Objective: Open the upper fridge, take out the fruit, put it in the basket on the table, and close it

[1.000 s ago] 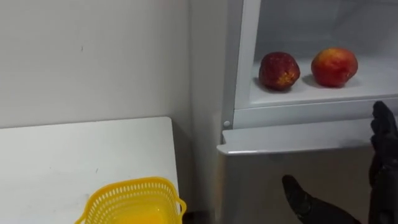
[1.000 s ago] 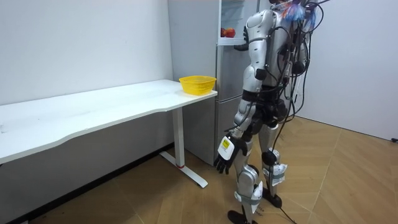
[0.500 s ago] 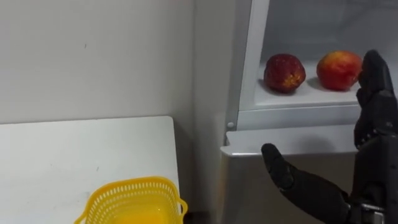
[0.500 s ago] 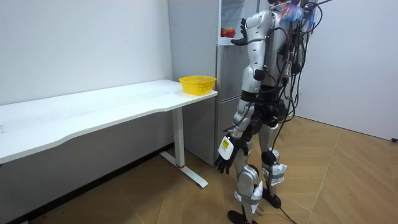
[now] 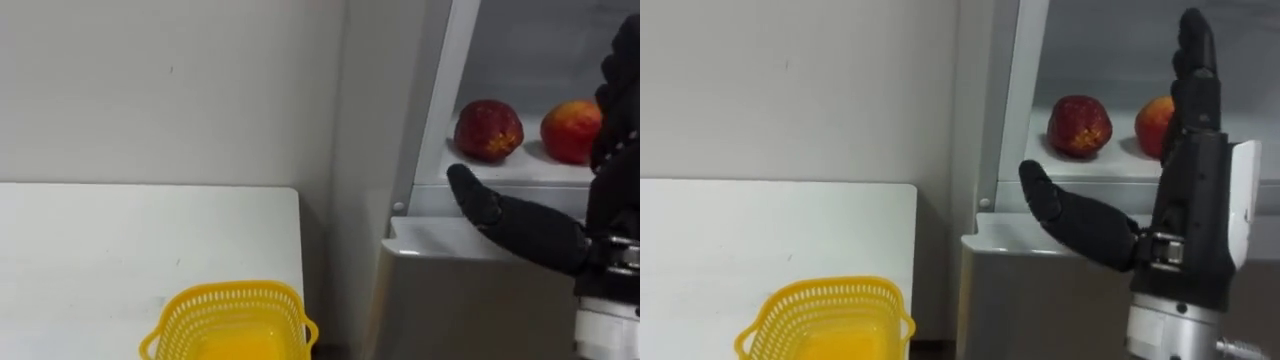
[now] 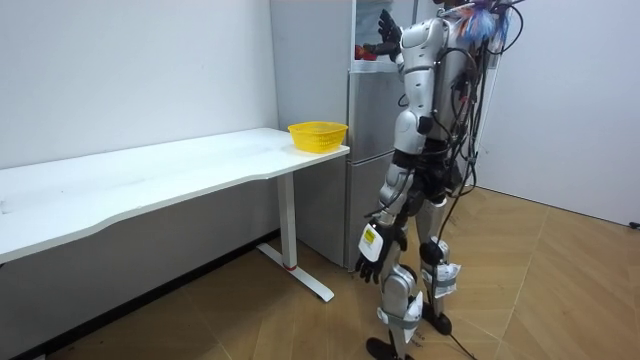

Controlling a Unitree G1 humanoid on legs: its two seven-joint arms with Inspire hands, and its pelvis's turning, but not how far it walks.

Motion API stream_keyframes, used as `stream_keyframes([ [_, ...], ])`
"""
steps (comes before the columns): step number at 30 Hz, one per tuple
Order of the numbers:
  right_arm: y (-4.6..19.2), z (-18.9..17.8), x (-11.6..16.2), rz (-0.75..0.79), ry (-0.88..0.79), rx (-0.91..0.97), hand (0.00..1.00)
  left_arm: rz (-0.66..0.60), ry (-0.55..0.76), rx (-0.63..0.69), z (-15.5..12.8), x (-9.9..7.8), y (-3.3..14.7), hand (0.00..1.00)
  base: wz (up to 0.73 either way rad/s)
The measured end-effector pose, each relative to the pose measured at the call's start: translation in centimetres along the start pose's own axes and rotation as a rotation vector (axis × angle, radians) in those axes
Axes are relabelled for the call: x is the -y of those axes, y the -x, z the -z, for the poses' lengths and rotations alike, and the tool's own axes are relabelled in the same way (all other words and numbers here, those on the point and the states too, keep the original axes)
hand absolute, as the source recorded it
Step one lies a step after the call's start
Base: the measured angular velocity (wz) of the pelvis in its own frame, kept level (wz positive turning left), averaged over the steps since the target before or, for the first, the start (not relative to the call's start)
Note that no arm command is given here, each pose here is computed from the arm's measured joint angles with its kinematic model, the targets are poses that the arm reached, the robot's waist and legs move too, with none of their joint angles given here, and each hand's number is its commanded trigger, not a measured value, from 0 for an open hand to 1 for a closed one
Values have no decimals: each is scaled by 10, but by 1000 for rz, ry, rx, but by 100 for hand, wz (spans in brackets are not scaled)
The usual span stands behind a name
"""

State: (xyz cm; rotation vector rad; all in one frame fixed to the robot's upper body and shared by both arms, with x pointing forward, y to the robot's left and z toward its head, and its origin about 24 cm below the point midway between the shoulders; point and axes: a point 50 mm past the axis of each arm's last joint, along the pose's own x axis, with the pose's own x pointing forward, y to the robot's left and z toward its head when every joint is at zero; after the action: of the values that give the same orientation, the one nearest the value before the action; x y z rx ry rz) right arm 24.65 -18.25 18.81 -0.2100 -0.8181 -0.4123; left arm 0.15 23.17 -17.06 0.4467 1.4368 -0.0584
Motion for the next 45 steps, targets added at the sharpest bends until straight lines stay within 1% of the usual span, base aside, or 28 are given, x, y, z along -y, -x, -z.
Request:
stream_keyframes([
  [1, -3, 3, 2, 13, 10, -8, 0, 2, -18, -6, 1, 0, 0, 0, 15],
  [6, -15, 11, 11, 42, 69, -24, 0, 12, -14, -3, -1, -1, 0, 0, 6],
  [10, -25, 8, 15, 75, 59, -7, 0, 11, 3, -11, 2, -2, 1, 0, 1],
  [15, -28, 13, 20, 78, 86, -31, 0, -9, 22, -13, 3, -7, 1, 0, 4],
  [17, -31, 15, 22, 89, 89, -33, 0, -14, 11, -12, 3, -9, 1, 0, 9],
  [19, -42, 11, 22, 122, 77, -4, 0, -16, -1, -5, 0, -10, 0, 0, 2],
  [22, -49, 9, 24, 158, 77, 11, 0, -21, -4, -4, 0, -11, 1, 0, 0],
  [24, -51, 11, 24, 167, 80, 7, 0, -23, -22, 0, -1, -11, 1, 0, 0],
  [32, -54, 21, 27, 157, 129, -23, 0, -33, -12, 11, -6, -14, 0, 0, 0],
  [37, -63, 29, 23, 144, 161, -63, 0, -33, -6, 4, -7, -15, 0, 0, 1],
  [45, -63, 35, 22, 111, 182, -105, 0, -30, -3, 0, -8, -16, 0, 0, 0],
])
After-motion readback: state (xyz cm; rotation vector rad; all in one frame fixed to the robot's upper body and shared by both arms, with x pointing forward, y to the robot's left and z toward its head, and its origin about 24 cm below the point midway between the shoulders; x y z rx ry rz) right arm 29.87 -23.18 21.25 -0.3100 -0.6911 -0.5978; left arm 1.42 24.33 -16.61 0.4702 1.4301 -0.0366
